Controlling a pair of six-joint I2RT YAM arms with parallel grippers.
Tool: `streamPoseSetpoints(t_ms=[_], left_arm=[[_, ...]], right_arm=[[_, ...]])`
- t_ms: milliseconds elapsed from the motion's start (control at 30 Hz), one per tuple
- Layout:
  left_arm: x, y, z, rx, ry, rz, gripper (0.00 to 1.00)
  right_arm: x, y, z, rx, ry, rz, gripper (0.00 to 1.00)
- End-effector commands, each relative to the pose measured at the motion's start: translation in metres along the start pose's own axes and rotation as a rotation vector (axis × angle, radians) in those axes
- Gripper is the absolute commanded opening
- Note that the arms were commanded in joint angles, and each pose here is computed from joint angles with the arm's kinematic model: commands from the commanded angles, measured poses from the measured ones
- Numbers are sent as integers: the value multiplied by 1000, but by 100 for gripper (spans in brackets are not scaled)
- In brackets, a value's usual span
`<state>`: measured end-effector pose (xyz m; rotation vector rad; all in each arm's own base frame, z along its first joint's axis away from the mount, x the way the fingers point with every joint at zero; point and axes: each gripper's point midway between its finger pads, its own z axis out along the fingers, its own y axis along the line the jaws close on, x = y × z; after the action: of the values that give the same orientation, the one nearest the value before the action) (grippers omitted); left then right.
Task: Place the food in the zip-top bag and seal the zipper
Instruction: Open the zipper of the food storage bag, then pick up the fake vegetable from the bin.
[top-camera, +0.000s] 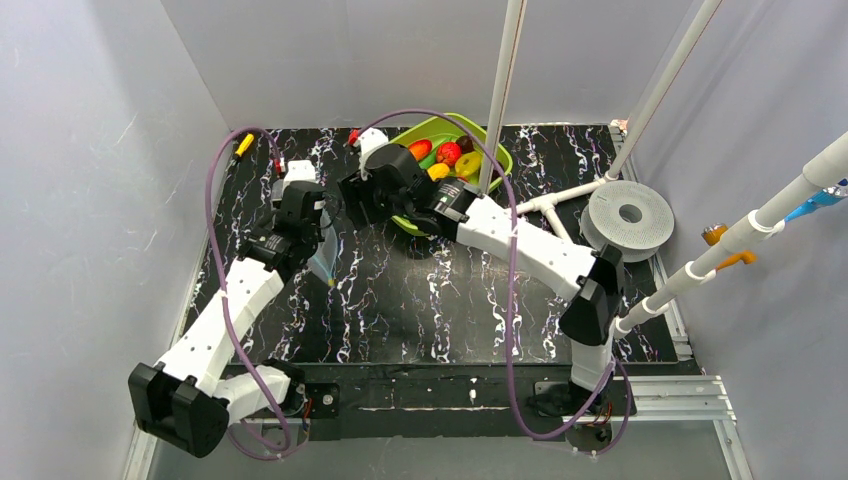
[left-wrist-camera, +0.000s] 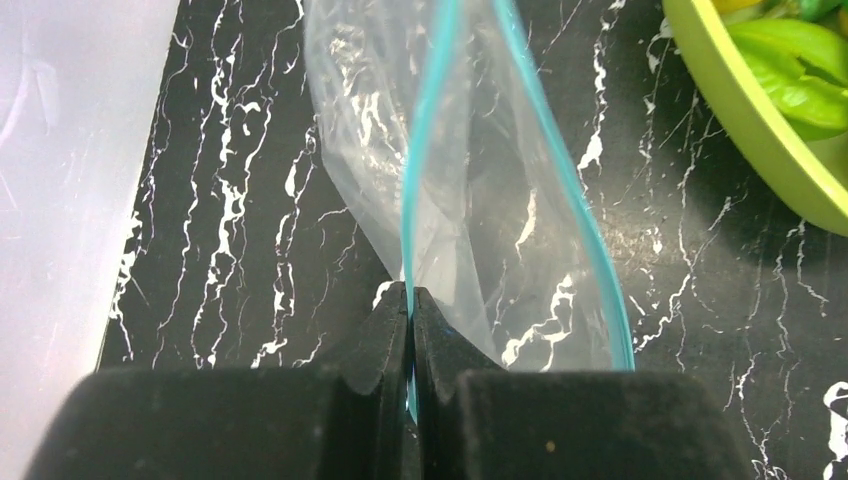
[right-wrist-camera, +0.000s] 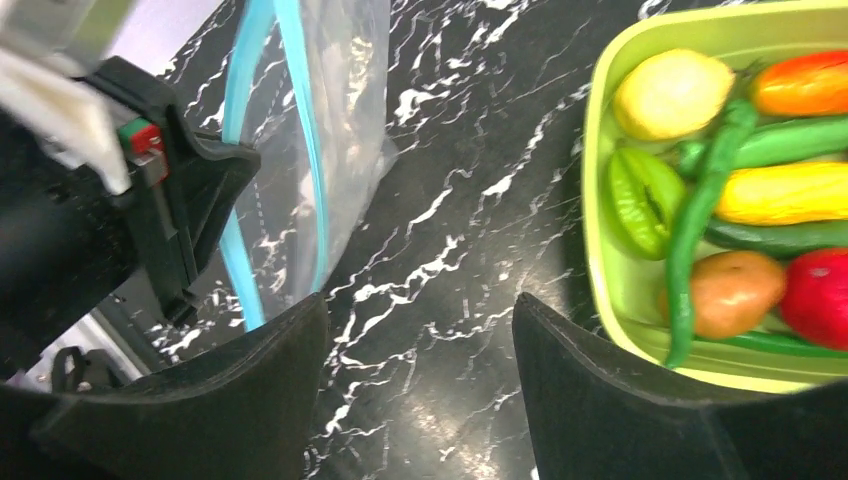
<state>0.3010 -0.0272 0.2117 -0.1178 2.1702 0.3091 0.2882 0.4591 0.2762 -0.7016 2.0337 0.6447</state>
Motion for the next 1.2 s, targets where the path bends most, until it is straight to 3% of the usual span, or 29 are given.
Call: streamPoseSetpoints(t_ms=[0, 333, 633, 900, 1167], left_arm=[[-11, 10, -4, -57, 0, -7, 0], [-7, 3, -1, -33, 8, -24, 0], [-5, -4, 4, -15, 23, -16, 0], [-4, -10, 4, 20, 29, -24, 0], [-7, -11, 1, 34, 18, -36, 0]], right_arm=[[-56, -19, -44, 78, -206, -97, 76], [-30, -115, -13, 305, -148, -31, 77], [-7, -196, 31, 584, 18, -80, 77], [32, -230, 62, 631, 145, -116, 75], [66, -247, 80, 626, 233, -106, 67]])
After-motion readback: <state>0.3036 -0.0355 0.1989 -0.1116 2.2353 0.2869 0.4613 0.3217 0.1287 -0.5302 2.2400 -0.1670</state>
